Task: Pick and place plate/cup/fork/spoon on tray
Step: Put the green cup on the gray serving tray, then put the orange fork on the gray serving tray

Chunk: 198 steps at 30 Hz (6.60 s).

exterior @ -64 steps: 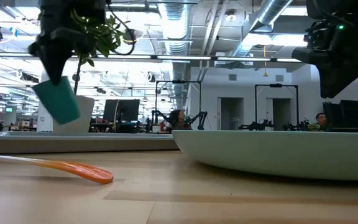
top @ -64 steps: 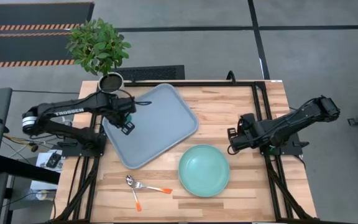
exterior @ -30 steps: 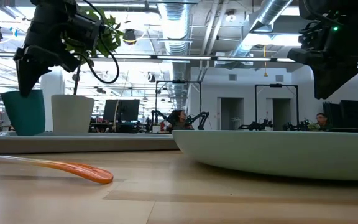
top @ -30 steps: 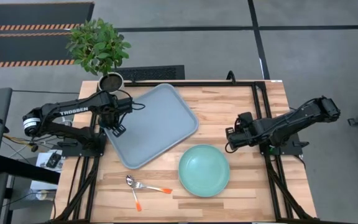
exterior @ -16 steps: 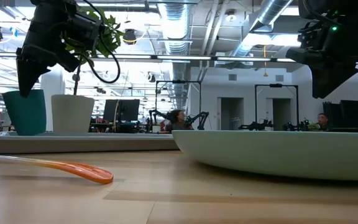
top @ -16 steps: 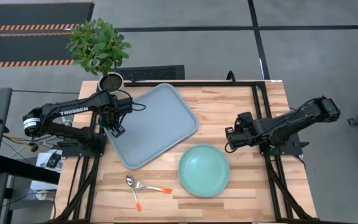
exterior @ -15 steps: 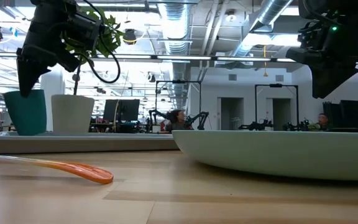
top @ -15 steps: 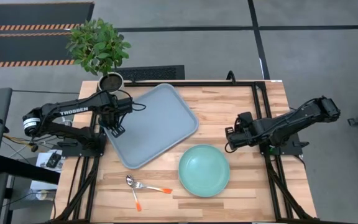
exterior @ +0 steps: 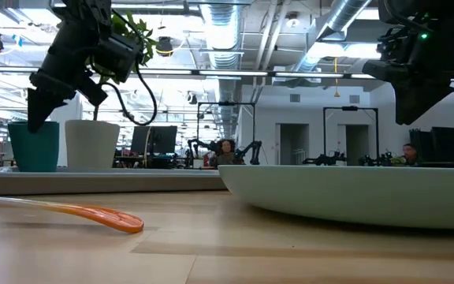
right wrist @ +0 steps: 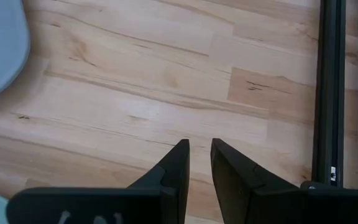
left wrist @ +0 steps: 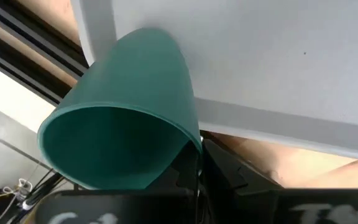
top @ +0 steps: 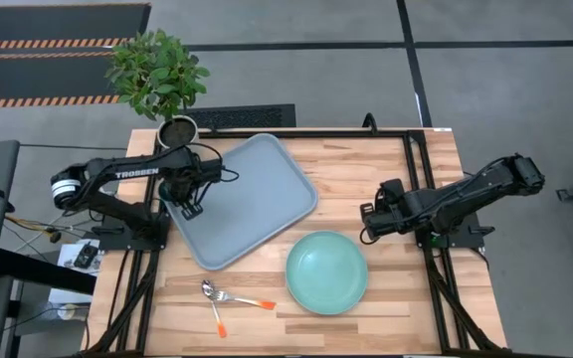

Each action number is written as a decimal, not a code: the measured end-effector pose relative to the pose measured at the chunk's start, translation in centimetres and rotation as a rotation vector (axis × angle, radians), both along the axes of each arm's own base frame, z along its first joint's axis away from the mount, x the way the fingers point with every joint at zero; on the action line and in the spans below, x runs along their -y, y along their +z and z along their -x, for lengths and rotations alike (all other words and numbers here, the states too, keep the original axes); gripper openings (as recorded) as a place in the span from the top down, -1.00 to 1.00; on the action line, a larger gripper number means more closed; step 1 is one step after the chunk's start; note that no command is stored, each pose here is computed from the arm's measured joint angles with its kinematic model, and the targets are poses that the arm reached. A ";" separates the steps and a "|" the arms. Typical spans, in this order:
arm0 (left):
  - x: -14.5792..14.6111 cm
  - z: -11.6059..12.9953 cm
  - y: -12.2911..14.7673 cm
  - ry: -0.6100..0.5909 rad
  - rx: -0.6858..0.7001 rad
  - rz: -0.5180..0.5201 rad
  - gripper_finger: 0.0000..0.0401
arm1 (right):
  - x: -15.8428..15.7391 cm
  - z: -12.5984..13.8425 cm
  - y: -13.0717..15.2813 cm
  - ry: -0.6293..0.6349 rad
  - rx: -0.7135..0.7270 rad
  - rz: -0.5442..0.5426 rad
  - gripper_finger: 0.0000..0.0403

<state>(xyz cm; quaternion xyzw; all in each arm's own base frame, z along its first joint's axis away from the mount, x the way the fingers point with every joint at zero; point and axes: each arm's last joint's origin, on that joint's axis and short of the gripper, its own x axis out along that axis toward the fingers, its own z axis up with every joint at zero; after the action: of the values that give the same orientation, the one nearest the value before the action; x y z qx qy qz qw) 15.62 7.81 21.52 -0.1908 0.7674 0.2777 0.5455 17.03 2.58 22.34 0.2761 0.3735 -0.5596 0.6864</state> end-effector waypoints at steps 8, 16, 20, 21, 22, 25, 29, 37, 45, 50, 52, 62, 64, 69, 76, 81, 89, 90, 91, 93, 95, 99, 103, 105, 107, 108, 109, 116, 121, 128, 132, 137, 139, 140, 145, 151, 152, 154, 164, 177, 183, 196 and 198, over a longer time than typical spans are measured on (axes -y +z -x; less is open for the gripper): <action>0.0 -0.3 0.4 -0.021 0.039 0.043 0.88 | 0.0 0.0 0.0 0.000 -0.001 0.000 0.55; -0.3 -0.7 1.3 -0.042 0.061 0.005 0.57 | 0.0 0.0 0.0 0.002 -0.002 0.000 0.55; -0.4 -0.7 1.3 -0.048 0.051 -0.014 0.44 | 0.0 0.0 0.0 0.002 -0.002 -0.003 0.55; -0.4 -0.7 1.3 -0.052 0.044 -0.028 0.42 | 0.0 0.0 0.0 0.002 -0.002 -0.003 0.55; -0.5 -0.7 1.3 -0.055 0.035 -0.048 0.41 | 0.0 0.0 0.0 0.002 0.000 -0.004 0.55; -0.6 -0.6 1.3 -0.048 0.014 -0.098 0.39 | 0.0 0.0 0.0 0.002 0.001 -0.004 0.55; -0.6 -0.6 1.3 -0.047 0.012 -0.093 0.39 | 0.0 0.0 0.0 0.003 0.000 -0.004 0.55; -0.3 -0.2 1.7 -0.004 0.015 -0.079 0.38 | 0.0 0.0 0.0 0.009 -0.004 -0.003 0.55; 0.4 1.0 3.2 0.052 0.130 -0.116 0.37 | 0.0 0.0 0.0 0.009 -0.003 -0.003 0.55; 0.9 1.9 4.3 0.098 0.233 -0.139 0.26 | 0.0 -0.1 0.0 0.012 0.003 -0.004 0.55; 1.0 2.1 4.7 0.116 0.290 -0.143 0.21 | -0.1 -0.2 0.0 0.012 0.011 -0.006 0.55; 1.6 2.9 5.7 0.204 0.428 -0.143 0.02 | -0.2 -0.6 0.0 0.054 0.029 -0.011 0.54; 1.7 3.0 5.8 0.213 0.449 -0.127 0.02 | -0.2 -0.8 0.0 0.068 0.040 -0.014 0.53; 1.9 2.9 6.2 0.235 0.540 -0.096 0.02 | -0.3 -1.1 0.0 0.074 0.070 -0.022 0.46; 2.1 3.2 6.7 0.270 0.606 -0.096 0.02 | -0.5 -1.1 0.0 0.085 0.076 -0.031 0.23; 2.3 3.6 7.0 0.289 0.632 -0.096 0.02 | -0.6 -1.3 0.0 0.085 0.086 -0.065 0.03; 2.5 3.9 7.2 0.301 0.657 -0.079 0.02 | -0.8 -1.3 -0.1 0.087 0.078 -0.142 -0.06; 2.5 3.9 7.2 0.301 0.658 -0.074 0.02 | -0.9 -1.3 -0.1 0.089 0.078 -0.154 -0.05; 2.5 3.9 7.2 0.303 0.659 -0.068 0.02 | -1.0 -1.3 -0.2 0.094 0.079 -0.165 -0.05; 2.5 3.9 7.2 0.306 0.660 -0.065 0.02 | -1.2 -1.3 -0.2 0.103 0.079 -0.182 -0.04; 2.5 3.9 7.2 0.307 0.660 -0.064 0.02 | -1.4 -1.4 -0.2 0.114 0.086 -0.192 -0.04; 2.5 3.9 7.2 0.307 0.662 -0.058 0.02 | -2.0 -1.7 -1.1 0.142 0.135 -0.245 -0.03; 2.5 3.8 7.2 0.307 0.678 -0.042 0.02 | -3.0 -1.7 -3.1 0.175 0.206 -0.321 -0.03; 2.5 3.5 7.3 0.312 0.707 -0.017 0.02 | -3.5 -1.6 -3.8 0.166 0.245 -0.339 -0.03; 2.5 3.3 7.4 0.310 0.746 0.013 0.02 | -3.9 -1.3 -4.1 0.155 0.258 -0.342 -0.03; 2.5 3.1 7.5 0.307 0.768 0.025 0.02 | -4.0 -1.2 -4.1 0.154 0.260 -0.343 -0.03; 2.5 2.9 7.6 0.304 0.790 0.033 0.02 | -4.1 -1.2 -4.2 0.159 0.257 -0.343 -0.03; 2.2 1.1 8.6 0.319 1.003 0.058 0.02 | -4.9 -0.9 -4.2 0.189 0.244 -0.369 -0.03; 2.8 -0.5 9.8 0.294 1.174 0.074 0.02 | -5.4 0.0 -5.5 0.150 0.242 -0.392 -0.02; 4.2 -1.4 10.3 0.268 1.240 0.019 0.02 | -6.5 0.5 -6.8 0.161 0.316 -0.449 -0.02; 5.0 -2.0 9.8 0.282 1.273 0.006 0.02 | -7.1 0.3 -6.6 0.218 0.351 -0.461 -0.02; 5.8 -2.8 8.7 0.293 1.288 0.014 0.02 | -7.0 0.4 -6.7 0.221 0.335 -0.454 -0.02; 6.0 -2.9 8.2 0.304 1.274 0.009 0.02 | -7.0 0.5 -6.7 0.228 0.326 -0.448 -0.02; 6.1 -3.1 8.0 0.310 1.279 0.012 0.02 | -7.0 0.5 -6.7 0.231 0.327 -0.448 -0.02; 6.6 -3.8 6.9 0.312 1.259 0.034 0.02 | -7.1 0.4 -6.9 0.230 0.322 -0.446 -0.02; 6.6 -4.2 6.5 0.316 1.247 0.011 0.02 | -7.8 -0.7 -7.9 0.273 0.325 -0.447 -0.02; 6.6 -4.2 6.5 0.316 1.248 0.011 0.02 | -7.9 -0.9 -8.1 0.274 0.330 -0.449 -0.02; 6.6 -4.2 6.5 0.316 1.245 0.011 0.02 | -8.0 -1.1 -8.5 0.273 0.327 -0.448 -0.01; 7.1 -4.2 7.2 0.162 1.293 0.149 0.02 | -8.1 -1.2 -8.6 0.280 0.323 -0.444 0.05; 13.6 -2.5 7.1 -0.246 1.103 0.281 0.02 | -8.2 -1.3 -8.5 0.282 0.340 -0.453 -0.28; 17.2 -3.0 5.5 -0.335 1.000 0.331 0.02 | -8.2 -1.3 -8.5 0.283 0.343 -0.455 -0.29; 22.0 -4.9 1.9 -0.541 0.911 0.384 0.02 | -8.3 -1.3 -8.5 0.292 0.322 -0.498 -0.29; 22.4 -4.6 1.8 -0.571 0.912 0.371 0.02 | -8.3 -1.3 -8.5 0.293 0.317 -0.506 -0.29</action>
<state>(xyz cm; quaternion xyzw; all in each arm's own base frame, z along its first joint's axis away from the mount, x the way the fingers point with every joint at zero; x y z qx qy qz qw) 20.17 -14.57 23.36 -0.1690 0.5111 -0.1306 0.8325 18.30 10.92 13.81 0.4648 0.4248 -0.2943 0.7190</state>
